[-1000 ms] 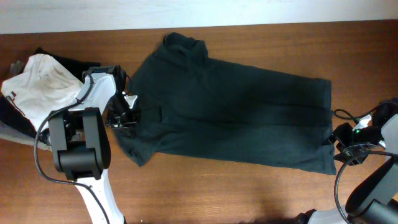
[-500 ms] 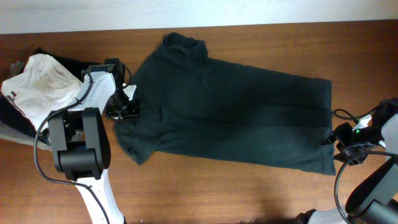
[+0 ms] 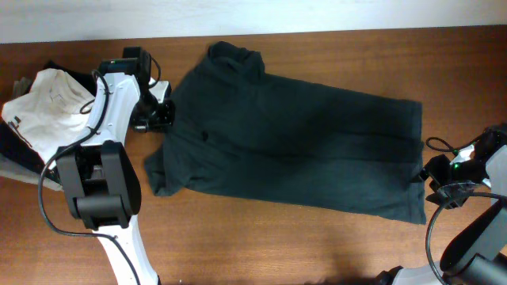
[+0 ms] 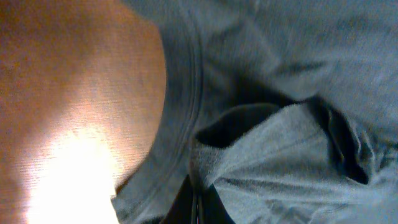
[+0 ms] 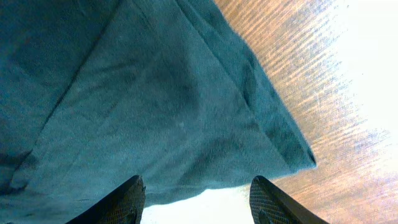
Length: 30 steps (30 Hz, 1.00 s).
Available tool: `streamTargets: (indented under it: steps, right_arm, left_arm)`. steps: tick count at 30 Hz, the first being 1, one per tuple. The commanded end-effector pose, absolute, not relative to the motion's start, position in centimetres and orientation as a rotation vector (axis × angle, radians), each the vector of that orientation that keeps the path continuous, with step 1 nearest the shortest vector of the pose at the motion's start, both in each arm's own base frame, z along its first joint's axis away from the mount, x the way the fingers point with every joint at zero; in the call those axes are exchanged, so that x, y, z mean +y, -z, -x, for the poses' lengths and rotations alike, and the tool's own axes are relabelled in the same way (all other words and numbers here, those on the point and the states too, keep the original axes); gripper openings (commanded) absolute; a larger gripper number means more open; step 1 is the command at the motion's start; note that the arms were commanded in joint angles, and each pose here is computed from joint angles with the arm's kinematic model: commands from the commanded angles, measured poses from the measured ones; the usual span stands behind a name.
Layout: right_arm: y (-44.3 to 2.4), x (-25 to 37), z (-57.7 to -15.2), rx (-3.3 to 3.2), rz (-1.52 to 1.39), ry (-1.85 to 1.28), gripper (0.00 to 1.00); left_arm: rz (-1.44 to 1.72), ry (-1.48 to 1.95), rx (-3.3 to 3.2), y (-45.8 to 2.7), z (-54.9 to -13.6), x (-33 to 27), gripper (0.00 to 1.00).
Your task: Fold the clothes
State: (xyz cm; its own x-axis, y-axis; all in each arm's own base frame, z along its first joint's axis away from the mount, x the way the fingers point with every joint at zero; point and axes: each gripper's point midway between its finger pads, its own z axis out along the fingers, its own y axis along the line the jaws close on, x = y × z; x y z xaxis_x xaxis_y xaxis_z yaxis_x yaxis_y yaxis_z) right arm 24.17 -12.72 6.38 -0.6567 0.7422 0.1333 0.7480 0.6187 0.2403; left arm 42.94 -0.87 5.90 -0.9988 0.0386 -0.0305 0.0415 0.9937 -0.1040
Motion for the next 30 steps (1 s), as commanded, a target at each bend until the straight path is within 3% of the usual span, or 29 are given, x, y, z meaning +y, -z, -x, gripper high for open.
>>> streamTargets:
  steps: [1,8,13,16,18,23,30]
  right_arm:
    - [-6.5,-12.8,-24.0,-2.837,1.278,0.403,0.59]
    - [-5.7,-12.6,-23.7,-2.832,1.283,0.403,0.59]
    - [-5.6,-13.2,-23.4,-2.833,1.288,0.344,0.59]
    - [-5.5,-13.2,-23.2,-2.827,1.286,0.334,0.62]
    - [-5.5,-13.2,-23.0,-2.818,1.284,0.319,0.63]
    - [-5.1,-13.7,-22.1,-2.785,1.313,0.252,0.70]
    - [-4.6,-13.8,-20.8,-2.728,1.350,0.266,0.70]
  left_arm:
    - [-0.101,0.183,3.072,-5.9,-43.9,-1.4,0.01]
    - [-0.228,0.208,2.951,-6.2,-46.5,-4.3,0.02]
    - [-0.293,0.128,2.932,-6.2,-46.9,-4.5,0.13]
    - [-0.279,0.106,2.943,-6.1,-46.8,-3.8,0.59]
    - [-0.262,0.108,2.987,-6.0,-45.8,-3.2,0.71]
    - [-0.190,0.144,3.228,-5.9,-40.0,-1.5,0.72]
    - [-0.152,0.234,3.444,-6.6,-34.7,-1.6,0.59]
